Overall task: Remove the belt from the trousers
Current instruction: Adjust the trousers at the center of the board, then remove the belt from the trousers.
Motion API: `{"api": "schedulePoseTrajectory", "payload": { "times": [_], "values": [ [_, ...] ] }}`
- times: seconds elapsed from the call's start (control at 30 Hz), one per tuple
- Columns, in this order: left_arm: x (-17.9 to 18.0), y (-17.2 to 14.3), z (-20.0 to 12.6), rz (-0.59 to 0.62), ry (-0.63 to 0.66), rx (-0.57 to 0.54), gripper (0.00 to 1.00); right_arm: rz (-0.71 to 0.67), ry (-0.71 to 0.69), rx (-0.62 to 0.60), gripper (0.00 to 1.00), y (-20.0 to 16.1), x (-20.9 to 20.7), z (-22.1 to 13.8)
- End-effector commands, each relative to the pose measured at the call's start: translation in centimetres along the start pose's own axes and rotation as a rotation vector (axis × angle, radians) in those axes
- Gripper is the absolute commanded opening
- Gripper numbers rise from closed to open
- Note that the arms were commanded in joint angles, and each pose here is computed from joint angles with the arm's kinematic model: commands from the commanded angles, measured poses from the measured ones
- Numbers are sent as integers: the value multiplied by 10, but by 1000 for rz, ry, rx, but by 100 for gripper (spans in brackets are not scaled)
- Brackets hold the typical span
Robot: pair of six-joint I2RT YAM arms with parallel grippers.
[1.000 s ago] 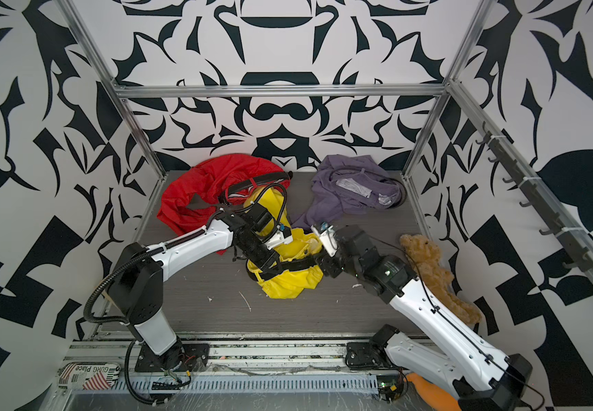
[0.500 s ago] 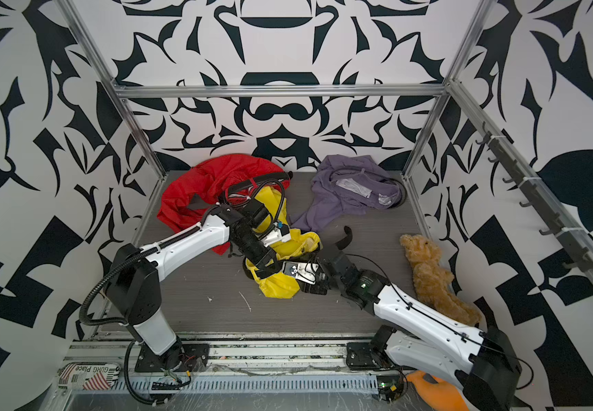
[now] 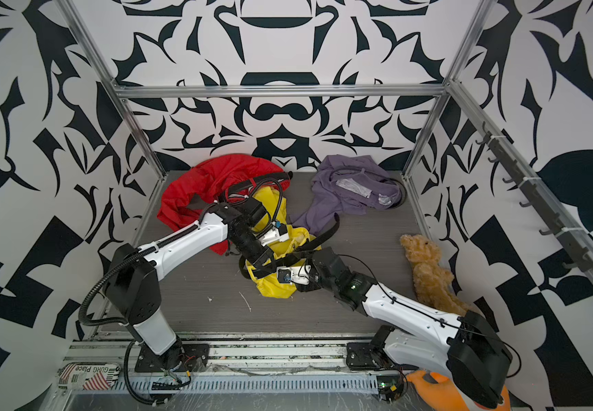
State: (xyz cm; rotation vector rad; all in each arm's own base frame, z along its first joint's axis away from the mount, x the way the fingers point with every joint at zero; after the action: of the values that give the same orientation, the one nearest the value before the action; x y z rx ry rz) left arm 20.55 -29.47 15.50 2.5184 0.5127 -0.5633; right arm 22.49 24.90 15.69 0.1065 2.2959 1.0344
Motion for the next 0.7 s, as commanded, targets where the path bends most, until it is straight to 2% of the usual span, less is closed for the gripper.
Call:
{"api": "schedulePoseTrajectory", "payload": {
  "times": [0.0, 0.23, 0.5, 0.57, 0.67],
  "values": [
    [-14, 1, -14, 12, -38, -16, 0, -38, -43, -51, 75, 14, -10, -6],
    [-19, 6, -22, 31, -53, -25, 0, -74, -45, 13, 75, 1, -10, 13],
    [-24, 1, -22, 31, -75, -5, 0, -90, -81, -33, 71, 6, -27, 27],
    [-24, 1, -23, 32, -72, -7, 0, -93, -66, -31, 68, 4, -28, 32],
    [-22, 1, -25, 31, -63, -12, 0, -86, -42, -28, 54, 2, -28, 34]
  ]
}}
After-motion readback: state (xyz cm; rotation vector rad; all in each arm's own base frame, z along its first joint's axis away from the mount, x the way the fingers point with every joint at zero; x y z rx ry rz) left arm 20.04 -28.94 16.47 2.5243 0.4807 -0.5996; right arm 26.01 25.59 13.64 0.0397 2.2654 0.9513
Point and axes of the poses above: each gripper's point midway between its finger pads, its own z axis out along the fingers, its own x axis along the line the jaws close on, y = z × x, the point moved 1 cm from there along -z, back along the fingers, and after that the axes turned 15 degrees about z, right-handed, at the moved point
